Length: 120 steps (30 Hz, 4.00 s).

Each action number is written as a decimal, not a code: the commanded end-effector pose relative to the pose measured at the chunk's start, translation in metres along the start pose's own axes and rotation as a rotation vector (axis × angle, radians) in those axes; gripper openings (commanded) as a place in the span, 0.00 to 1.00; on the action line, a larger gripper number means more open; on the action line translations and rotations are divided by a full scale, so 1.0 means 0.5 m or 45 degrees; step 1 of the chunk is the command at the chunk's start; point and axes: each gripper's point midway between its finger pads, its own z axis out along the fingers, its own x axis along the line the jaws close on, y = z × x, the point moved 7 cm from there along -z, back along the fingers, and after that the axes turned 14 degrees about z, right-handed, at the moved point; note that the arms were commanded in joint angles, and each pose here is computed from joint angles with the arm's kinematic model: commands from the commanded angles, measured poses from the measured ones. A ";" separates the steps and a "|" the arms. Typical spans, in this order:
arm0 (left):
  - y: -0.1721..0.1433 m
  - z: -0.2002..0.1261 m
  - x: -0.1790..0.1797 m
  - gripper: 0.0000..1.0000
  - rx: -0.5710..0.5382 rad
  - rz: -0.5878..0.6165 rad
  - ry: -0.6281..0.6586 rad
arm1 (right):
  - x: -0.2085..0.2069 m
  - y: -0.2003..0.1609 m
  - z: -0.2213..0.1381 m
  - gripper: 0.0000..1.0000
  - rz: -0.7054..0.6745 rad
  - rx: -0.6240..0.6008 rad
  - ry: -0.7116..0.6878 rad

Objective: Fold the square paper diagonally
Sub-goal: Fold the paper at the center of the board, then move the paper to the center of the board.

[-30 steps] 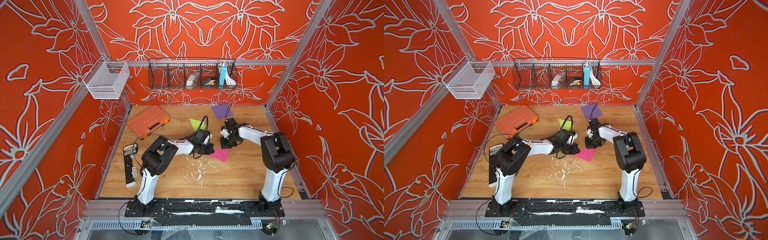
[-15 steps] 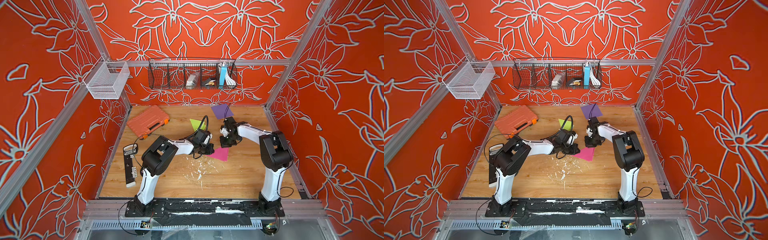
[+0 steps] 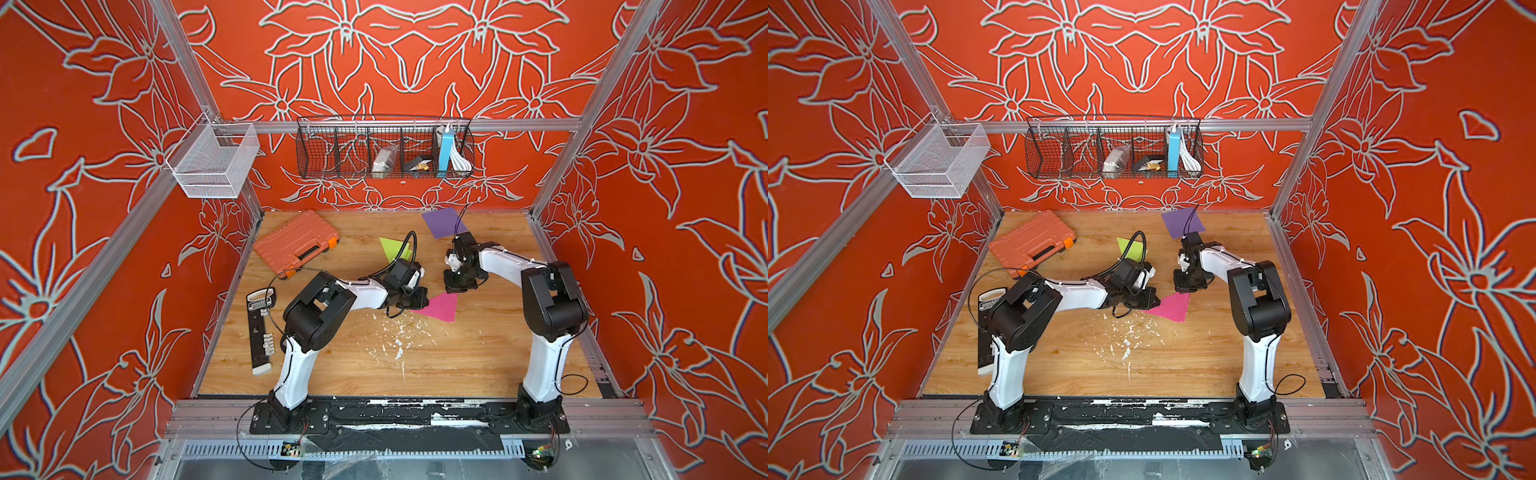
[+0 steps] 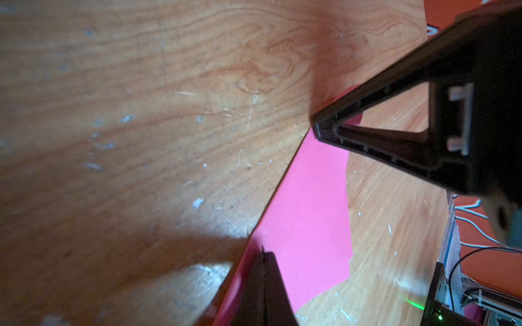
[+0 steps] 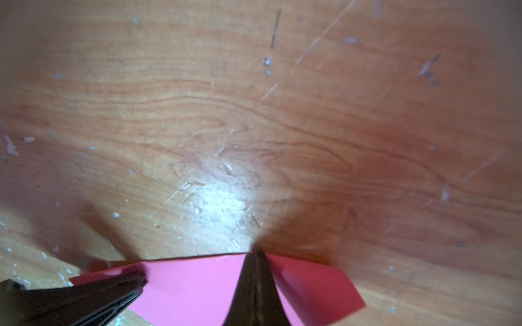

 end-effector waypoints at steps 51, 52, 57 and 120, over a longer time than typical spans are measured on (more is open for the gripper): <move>-0.059 0.011 0.025 0.02 0.159 -0.037 0.097 | -0.084 0.036 0.008 0.00 0.049 -0.003 -0.328; -0.059 0.011 0.025 0.03 0.158 -0.037 0.097 | -0.084 0.037 0.008 0.00 0.047 -0.003 -0.334; -0.059 0.010 0.025 0.03 0.157 -0.035 0.099 | -0.090 0.044 0.002 0.00 0.050 -0.035 -0.384; 0.081 -0.255 0.171 0.28 -0.235 -0.214 0.311 | 0.016 0.539 0.016 0.00 0.528 -0.545 0.746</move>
